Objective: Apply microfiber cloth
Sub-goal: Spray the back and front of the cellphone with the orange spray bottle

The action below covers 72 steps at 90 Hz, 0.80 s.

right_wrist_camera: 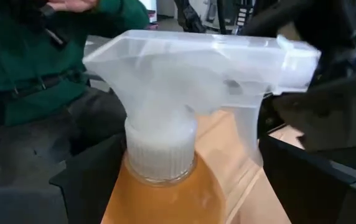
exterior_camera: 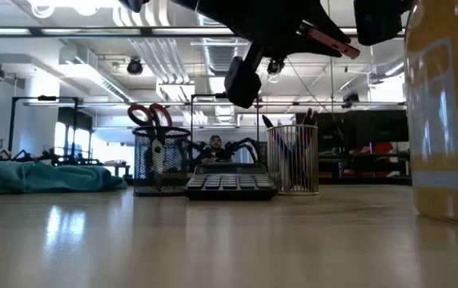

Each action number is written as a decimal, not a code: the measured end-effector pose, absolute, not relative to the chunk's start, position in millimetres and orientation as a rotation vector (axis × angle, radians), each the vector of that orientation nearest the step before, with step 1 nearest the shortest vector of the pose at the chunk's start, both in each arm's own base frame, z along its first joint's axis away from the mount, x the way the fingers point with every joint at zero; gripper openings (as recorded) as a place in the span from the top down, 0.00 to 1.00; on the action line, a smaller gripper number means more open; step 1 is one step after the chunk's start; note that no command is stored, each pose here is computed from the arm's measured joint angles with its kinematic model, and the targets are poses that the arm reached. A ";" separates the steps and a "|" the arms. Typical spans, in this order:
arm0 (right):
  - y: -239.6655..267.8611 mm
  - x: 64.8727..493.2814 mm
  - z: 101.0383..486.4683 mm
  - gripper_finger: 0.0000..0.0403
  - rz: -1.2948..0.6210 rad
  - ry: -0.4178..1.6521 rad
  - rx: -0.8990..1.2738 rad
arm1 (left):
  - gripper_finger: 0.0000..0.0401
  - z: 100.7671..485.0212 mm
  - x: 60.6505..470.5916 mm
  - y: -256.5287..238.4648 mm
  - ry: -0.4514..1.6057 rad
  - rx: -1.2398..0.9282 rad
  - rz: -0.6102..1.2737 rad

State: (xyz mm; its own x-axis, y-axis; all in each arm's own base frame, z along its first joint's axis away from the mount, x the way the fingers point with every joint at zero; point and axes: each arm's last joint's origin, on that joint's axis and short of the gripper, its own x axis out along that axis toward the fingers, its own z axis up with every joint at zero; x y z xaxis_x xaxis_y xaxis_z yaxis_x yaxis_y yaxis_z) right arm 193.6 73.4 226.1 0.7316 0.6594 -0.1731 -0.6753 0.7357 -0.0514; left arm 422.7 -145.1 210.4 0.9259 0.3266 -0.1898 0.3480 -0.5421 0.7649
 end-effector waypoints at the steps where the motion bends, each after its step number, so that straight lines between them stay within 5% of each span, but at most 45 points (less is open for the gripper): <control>1: 73.5 193.7 226.7 0.12 0.736 0.147 -0.109 | 0.97 210.3 422.6 -145.0 0.479 2.187 -0.032; 72: 74.9 195.6 233.2 0.12 0.721 0.136 -0.135 | 0.97 211.5 424.7 -140.9 0.473 2.251 -0.042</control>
State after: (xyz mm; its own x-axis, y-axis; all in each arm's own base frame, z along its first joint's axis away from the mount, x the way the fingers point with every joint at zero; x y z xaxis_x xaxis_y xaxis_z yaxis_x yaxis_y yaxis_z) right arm 195.6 74.9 233.2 0.7429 0.6475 -0.1701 -0.6650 0.7430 -0.0757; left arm 424.7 -140.9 211.5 0.9289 0.3221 -0.1828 0.3490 -0.5964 0.7229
